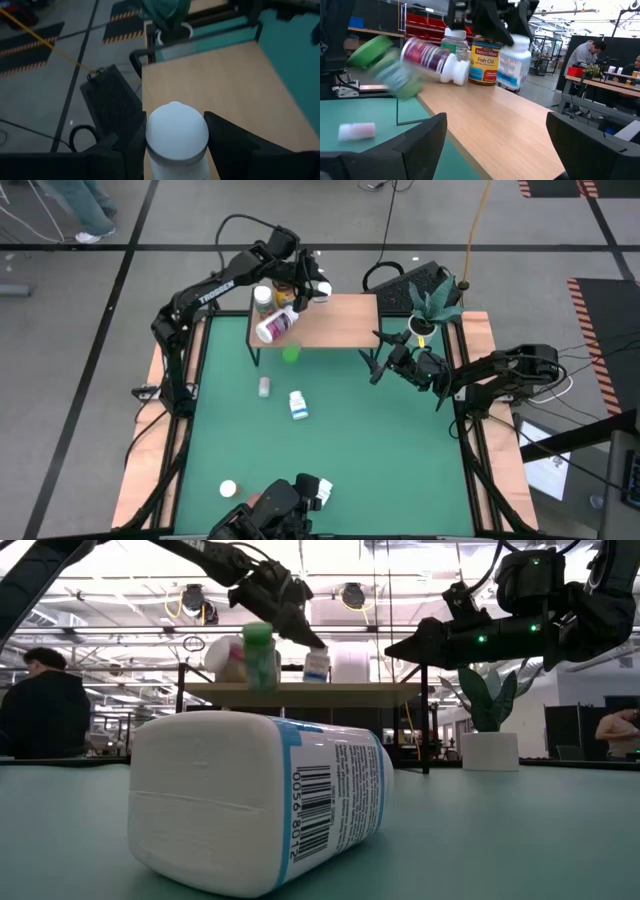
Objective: Pick and place medicine bottles onto shelf by color
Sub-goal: Put the bottom right white blue medicine bottle on the shelf
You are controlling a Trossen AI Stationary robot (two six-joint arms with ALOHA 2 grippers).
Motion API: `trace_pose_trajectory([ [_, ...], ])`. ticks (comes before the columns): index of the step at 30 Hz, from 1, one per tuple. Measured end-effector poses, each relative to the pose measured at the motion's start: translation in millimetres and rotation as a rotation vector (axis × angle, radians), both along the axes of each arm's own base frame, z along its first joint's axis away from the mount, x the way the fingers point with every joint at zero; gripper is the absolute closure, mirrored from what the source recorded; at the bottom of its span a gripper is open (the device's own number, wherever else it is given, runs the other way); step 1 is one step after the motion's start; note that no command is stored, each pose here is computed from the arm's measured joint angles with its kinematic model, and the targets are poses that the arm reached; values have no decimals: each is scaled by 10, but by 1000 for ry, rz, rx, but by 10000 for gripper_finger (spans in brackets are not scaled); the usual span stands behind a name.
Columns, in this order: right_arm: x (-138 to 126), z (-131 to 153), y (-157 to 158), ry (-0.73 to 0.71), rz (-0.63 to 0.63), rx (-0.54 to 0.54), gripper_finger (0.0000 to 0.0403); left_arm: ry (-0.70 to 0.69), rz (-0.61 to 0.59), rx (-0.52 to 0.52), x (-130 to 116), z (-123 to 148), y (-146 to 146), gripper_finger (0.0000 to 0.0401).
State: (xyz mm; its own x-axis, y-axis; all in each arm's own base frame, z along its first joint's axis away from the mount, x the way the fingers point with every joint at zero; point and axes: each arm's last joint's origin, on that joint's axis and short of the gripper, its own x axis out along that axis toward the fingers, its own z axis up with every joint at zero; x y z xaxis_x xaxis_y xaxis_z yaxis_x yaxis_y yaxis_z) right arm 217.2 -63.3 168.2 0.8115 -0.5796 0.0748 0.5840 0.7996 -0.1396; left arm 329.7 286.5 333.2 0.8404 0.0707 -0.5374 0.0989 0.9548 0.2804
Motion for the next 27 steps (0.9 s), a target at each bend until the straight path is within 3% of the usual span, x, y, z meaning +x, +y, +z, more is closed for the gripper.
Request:
trace_pose_trajectory([
  [4,1,-1,2,0,7,2,69,10,6,13,14,-10,-10,215],
  [9,2,-3,5,-3,20,6,69,-20,8,56,-57,201,-117,215],
  [15,2,-3,5,-6,22,10,69,-77,-24,94,-128,508,-366,215],
  [27,22,12,10,-31,53,40,69,-62,-50,136,-214,807,-829,215],
])
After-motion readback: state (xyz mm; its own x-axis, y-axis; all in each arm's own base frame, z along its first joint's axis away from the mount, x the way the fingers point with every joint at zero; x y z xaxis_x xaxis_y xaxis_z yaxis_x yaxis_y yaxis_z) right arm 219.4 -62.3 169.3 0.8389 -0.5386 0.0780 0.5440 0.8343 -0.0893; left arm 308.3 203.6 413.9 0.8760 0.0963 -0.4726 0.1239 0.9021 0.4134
